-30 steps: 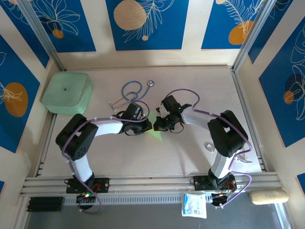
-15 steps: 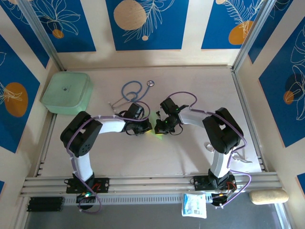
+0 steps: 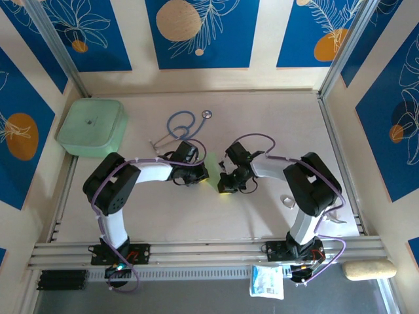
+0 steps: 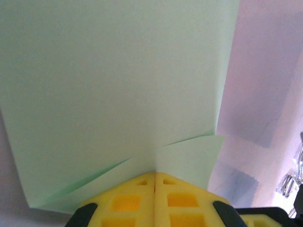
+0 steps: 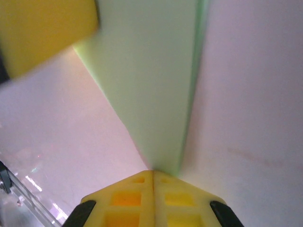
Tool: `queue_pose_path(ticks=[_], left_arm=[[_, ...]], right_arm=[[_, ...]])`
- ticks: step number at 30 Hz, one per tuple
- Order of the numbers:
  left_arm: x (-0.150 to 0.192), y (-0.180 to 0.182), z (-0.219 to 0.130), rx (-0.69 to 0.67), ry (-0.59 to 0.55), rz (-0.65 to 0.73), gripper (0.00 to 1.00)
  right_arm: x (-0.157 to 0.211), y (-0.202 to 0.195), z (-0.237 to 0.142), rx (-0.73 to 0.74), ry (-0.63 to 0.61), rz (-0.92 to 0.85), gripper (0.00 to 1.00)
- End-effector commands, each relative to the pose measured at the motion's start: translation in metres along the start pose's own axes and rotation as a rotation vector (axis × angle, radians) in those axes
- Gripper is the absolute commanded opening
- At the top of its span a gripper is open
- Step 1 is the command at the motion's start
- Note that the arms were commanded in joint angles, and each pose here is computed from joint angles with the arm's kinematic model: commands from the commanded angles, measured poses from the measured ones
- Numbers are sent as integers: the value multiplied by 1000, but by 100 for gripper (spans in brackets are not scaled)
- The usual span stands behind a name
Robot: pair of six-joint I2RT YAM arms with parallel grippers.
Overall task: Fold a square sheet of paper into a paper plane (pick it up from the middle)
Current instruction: Third fold the triangle at the center of the table, then fourth fold the wing at the center of the table.
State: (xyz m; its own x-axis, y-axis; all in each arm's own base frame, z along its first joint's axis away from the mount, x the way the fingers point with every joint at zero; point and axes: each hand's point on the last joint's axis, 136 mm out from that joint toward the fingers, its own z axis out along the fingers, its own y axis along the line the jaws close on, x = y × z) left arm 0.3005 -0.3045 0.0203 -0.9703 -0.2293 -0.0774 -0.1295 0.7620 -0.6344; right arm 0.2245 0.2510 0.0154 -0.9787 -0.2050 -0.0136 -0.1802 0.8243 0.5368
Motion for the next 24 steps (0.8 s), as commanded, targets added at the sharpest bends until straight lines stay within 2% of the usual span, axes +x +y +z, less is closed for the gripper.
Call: queue_pose_path(ticks=[1,6,8,11,14,16,24], left_arm=[[11,28,7,-93,30,-22,3],[-2,-11,-7,4,5,29,8],[-13,-30,-21,41,-38,44,17],[-27,-42,-42,62,-112,36,27],[-39,-34,-60,48,-184,-5,40],[-43,-25,-70,38,-219,-36,44],[-40,10,-87,12,-267,-125,49]], right_arm=[[19,-11,-10,32,39,11,0],[-16,21,-46,-51,-142,-42,0],[-29,36,-64,-86,-222,-56,1],[-45,38,-78,-59,-300,-10,7],[-57,45,-79,-65,-314,-11,8],[-64,50,-75,-40,-312,-8,8],[-70,44,-45,5,-247,47,10]])
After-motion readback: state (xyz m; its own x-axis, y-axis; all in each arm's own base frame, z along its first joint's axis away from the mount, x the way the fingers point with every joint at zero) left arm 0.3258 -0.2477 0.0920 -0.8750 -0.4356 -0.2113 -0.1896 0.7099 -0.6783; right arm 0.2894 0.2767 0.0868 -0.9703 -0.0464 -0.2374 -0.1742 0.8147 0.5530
